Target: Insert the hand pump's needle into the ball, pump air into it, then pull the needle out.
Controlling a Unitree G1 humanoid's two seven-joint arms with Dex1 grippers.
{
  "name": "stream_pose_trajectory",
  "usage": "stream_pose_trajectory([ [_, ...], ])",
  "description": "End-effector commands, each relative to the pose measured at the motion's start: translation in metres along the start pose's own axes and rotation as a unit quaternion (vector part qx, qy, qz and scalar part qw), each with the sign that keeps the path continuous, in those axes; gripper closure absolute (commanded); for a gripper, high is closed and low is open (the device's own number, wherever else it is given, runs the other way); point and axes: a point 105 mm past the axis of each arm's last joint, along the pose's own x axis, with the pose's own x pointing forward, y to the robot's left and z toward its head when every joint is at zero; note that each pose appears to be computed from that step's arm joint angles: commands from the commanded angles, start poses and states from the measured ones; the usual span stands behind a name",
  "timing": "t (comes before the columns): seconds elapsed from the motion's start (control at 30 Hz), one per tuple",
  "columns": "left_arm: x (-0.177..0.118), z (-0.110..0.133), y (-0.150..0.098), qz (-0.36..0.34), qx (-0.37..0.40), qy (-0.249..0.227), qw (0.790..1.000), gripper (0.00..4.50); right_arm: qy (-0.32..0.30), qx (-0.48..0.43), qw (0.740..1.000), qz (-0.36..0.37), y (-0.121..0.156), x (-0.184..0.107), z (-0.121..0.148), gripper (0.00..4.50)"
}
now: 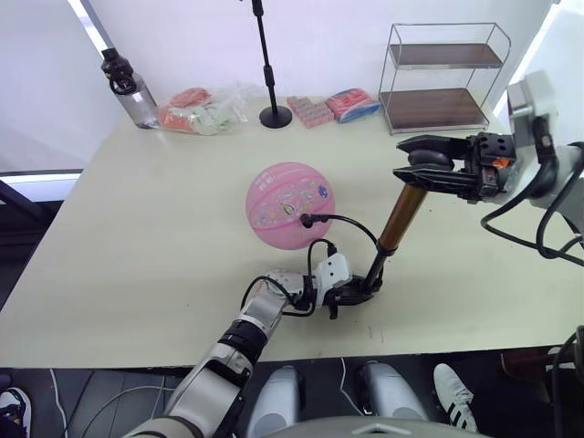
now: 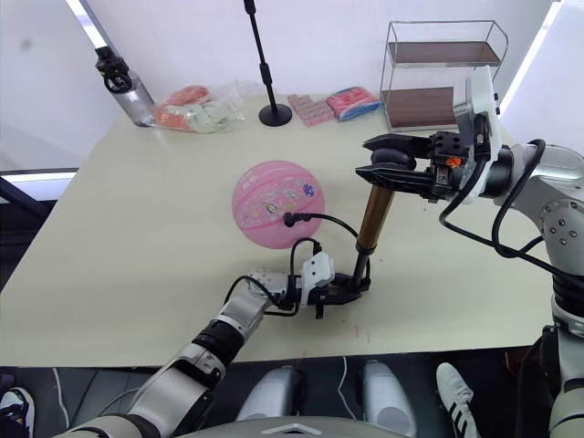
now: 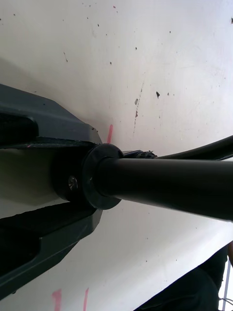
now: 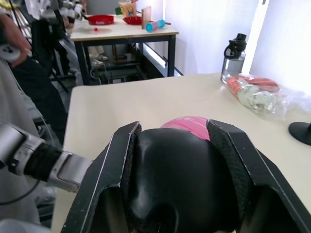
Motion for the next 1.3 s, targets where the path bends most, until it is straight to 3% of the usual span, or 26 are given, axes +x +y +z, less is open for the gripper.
stream_pose_trajectory([
  [0.03,-0.022,-0.083,-0.026,0.002,-0.104,0.135,0.985,3.39,0.028,-0.014,0.999,0.012,0.008,0.005,-0.026,2.85],
  [0.33,-0.024,-0.083,-0.023,0.006,-0.103,0.136,0.985,3.39,0.079,0.029,0.996,0.015,0.019,0.011,-0.105,2.85],
  [0.53,-0.026,-0.083,-0.02,0.018,-0.104,0.135,0.985,3.39,0.115,0.033,0.993,0.016,0.044,0.021,-0.161,2.85],
  [0.7,-0.028,-0.08,-0.017,0.028,-0.105,0.126,0.986,3.39,0.143,0.031,0.989,0.005,0.053,0.02,-0.19,2.85],
  [0.87,-0.028,-0.07,-0.013,0.03,-0.101,0.106,0.989,3.39,0.146,0.027,0.989,-0.006,0.052,0.019,-0.197,2.85],
  [0.9,-0.028,-0.067,-0.014,0.027,-0.099,0.101,0.99,2.62,0.145,0.028,0.989,-0.007,0.052,0.019,-0.197,2.85],
  [1.0,-0.028,-0.057,-0.012,0.033,-0.09,0.081,0.992,1.77,0.146,0.025,0.989,-0.005,0.052,0.018,-0.198,2.85],
  [1.03,-0.028,-0.054,-0.011,0.036,-0.088,0.075,0.993,1.06,0.144,0.025,0.989,-0.006,0.052,0.019,-0.197,2.85],
  [1.13,-0.031,-0.043,-0.009,0.04,-0.073,0.058,0.995,0.06,0.142,0.025,0.99,-0.006,0.052,0.02,-0.196,2.85],
  [1.3,-0.041,-0.025,-0.005,0.055,-0.047,0.03,0.997,0.0,0.141,0.023,0.99,-0.003,0.053,0.02,-0.195,2.85],
])
